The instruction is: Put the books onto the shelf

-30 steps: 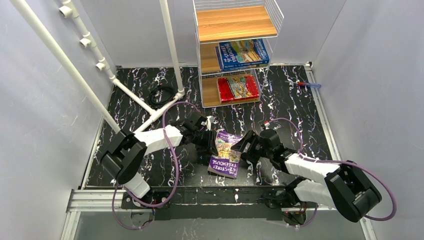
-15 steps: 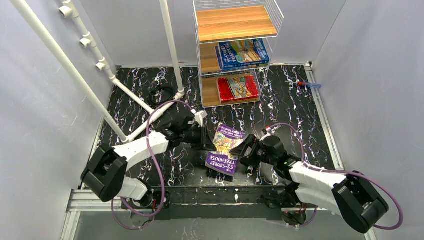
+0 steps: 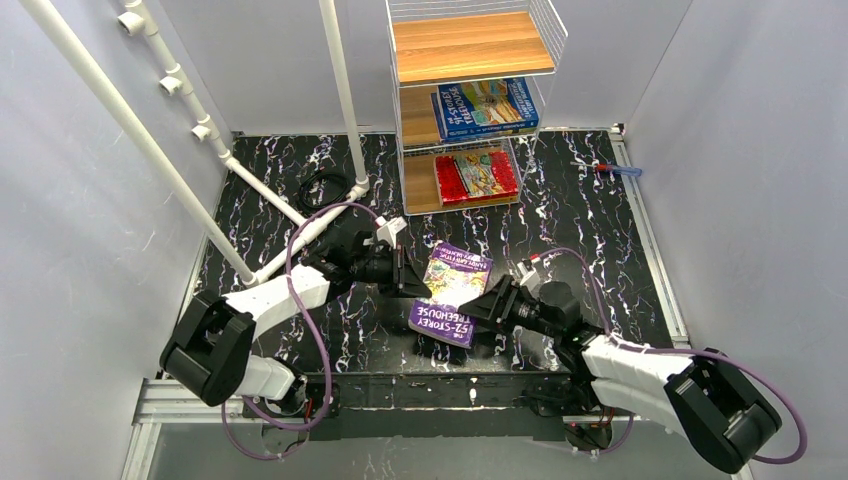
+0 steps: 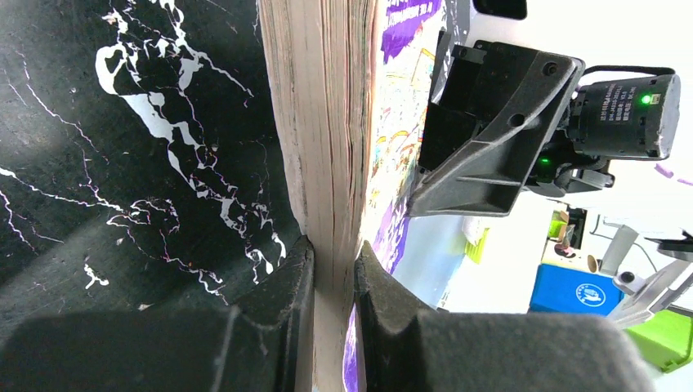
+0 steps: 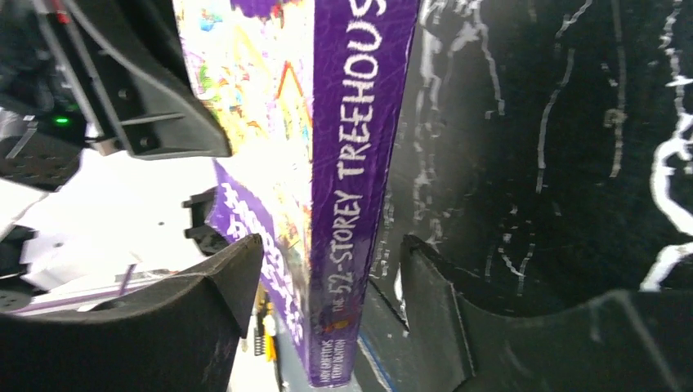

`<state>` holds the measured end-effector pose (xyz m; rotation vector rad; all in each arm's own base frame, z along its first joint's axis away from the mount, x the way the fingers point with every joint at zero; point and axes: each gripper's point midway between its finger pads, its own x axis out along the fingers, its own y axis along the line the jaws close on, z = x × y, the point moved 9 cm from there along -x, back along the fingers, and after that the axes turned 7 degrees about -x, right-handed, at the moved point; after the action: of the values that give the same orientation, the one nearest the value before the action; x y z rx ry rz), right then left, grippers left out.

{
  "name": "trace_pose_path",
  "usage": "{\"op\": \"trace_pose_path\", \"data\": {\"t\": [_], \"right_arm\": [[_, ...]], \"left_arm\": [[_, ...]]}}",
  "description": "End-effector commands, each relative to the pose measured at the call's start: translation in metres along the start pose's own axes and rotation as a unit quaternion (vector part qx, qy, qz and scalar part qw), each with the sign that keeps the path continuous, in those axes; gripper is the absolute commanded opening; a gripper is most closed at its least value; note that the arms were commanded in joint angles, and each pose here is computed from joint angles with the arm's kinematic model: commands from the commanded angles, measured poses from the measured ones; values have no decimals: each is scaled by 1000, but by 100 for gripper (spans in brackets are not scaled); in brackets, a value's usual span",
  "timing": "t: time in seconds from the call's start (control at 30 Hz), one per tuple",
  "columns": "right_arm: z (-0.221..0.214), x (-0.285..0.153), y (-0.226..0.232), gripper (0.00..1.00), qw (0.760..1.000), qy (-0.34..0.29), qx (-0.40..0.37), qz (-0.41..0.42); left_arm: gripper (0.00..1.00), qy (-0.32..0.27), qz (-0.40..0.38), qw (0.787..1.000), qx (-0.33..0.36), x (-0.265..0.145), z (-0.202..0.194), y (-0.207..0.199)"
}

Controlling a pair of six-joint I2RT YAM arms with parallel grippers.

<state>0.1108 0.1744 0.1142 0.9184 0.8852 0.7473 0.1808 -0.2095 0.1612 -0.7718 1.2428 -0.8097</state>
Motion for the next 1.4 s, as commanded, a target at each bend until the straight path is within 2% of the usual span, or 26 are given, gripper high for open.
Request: {"op": "trace_pose_path", "data": {"t": [0.0, 0.2, 0.43, 0.53, 0.7, 0.73, 0.77, 0.8, 0.97, 1.0, 1.03, 1.13, 1.37], "right_arm": [[5, -7, 18, 66, 996, -45, -12, 78], [8, -10, 21, 64, 994, -65, -15, 83], [16, 1, 33, 59, 994, -46, -14, 96], [18, 7, 35, 45, 994, -43, -16, 103], [20, 6, 38, 6, 992, -48, -11, 119], [20, 5, 38, 1, 991, -52, -11, 119], [20, 3, 39, 1, 991, -56, -11, 118], [20, 2, 39, 1, 992, -61, -11, 109], [32, -10, 57, 1, 989, -98, -57, 98], [36, -14, 67, 1, 986, -108, -73, 101], [40, -17, 73, 1, 985, -114, -91, 97], [50, -25, 96, 1, 979, -122, -134, 93], [85, -41, 174, 1, 958, -148, -203, 136]], "left_arm": [[0, 4, -58, 998, 24, -13, -2, -15], [0, 16, -65, 997, 34, -14, -6, -12], [0, 4, -78, 996, 38, -19, -9, -16], [0, 7, -84, 996, 40, -21, -10, -19], [0, 5, -86, 995, 40, -23, -11, -20], [0, 1, -85, 996, 40, -24, -11, -20], [0, -5, -80, 996, 38, -25, -9, -21], [8, -15, -61, 998, 32, -26, -7, -21], [69, -92, 75, 992, 51, -63, -2, -37], [79, -109, 100, 987, 58, -75, -3, -42], [84, -131, 120, 981, 73, -87, -4, -46], [90, -192, 174, 961, 99, -119, -7, -56], [88, -302, 224, 920, 107, -171, -18, -72]]}}
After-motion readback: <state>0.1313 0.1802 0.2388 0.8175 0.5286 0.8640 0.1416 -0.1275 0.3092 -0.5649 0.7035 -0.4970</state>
